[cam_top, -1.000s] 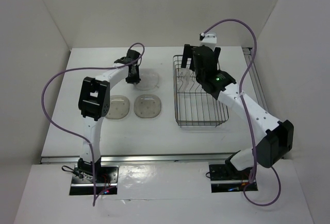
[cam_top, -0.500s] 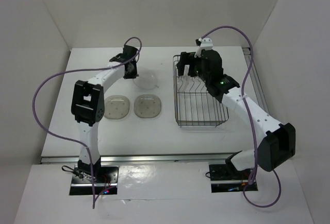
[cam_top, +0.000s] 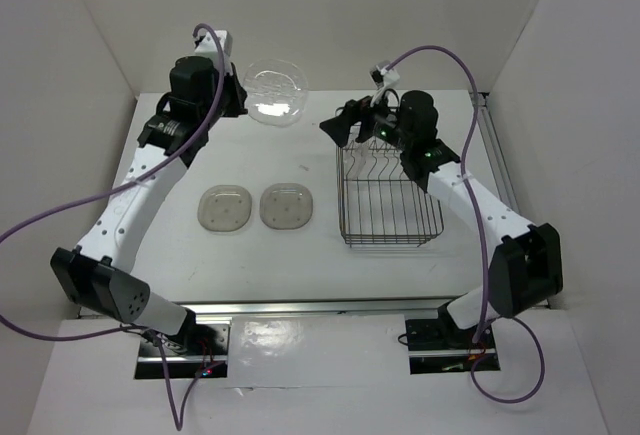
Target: Load the plates into the dish rack
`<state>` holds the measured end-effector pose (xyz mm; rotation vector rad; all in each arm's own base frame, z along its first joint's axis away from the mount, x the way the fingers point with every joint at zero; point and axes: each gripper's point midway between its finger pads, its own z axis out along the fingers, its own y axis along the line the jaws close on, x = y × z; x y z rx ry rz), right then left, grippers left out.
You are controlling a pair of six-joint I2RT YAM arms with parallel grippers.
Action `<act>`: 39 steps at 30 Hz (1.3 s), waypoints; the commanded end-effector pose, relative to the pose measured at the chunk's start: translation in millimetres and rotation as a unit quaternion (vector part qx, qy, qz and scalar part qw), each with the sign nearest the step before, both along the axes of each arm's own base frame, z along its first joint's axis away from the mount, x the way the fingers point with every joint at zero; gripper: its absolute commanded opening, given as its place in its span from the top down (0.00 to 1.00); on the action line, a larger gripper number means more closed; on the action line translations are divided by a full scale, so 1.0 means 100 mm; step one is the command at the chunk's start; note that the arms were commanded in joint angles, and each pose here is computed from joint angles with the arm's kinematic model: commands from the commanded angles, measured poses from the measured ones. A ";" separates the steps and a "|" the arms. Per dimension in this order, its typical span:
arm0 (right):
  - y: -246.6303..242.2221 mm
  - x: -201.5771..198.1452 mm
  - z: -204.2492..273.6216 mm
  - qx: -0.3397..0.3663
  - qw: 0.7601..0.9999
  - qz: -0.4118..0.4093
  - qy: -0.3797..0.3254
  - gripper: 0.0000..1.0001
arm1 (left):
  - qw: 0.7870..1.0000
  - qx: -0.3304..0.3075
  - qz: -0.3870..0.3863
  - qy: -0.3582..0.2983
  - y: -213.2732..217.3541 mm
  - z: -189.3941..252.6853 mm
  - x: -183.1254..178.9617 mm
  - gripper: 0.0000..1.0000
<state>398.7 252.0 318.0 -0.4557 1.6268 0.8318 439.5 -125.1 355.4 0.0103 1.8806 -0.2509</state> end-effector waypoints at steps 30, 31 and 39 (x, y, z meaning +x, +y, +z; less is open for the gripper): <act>0.11 0.44 0.34 0.085 0.996 0.026 -0.011 1.00 | 0.996 -0.029 -0.087 -0.015 -0.57 0.16 -0.27 0.08; 0.03 0.48 0.36 0.079 0.997 -0.004 -0.009 1.00 | 0.999 -0.021 -0.046 -0.008 -0.45 0.12 -0.20 0.00; -1.66 0.37 0.21 -0.033 0.895 -0.442 0.043 1.00 | 0.993 0.002 0.083 0.078 -0.05 -0.17 0.04 0.00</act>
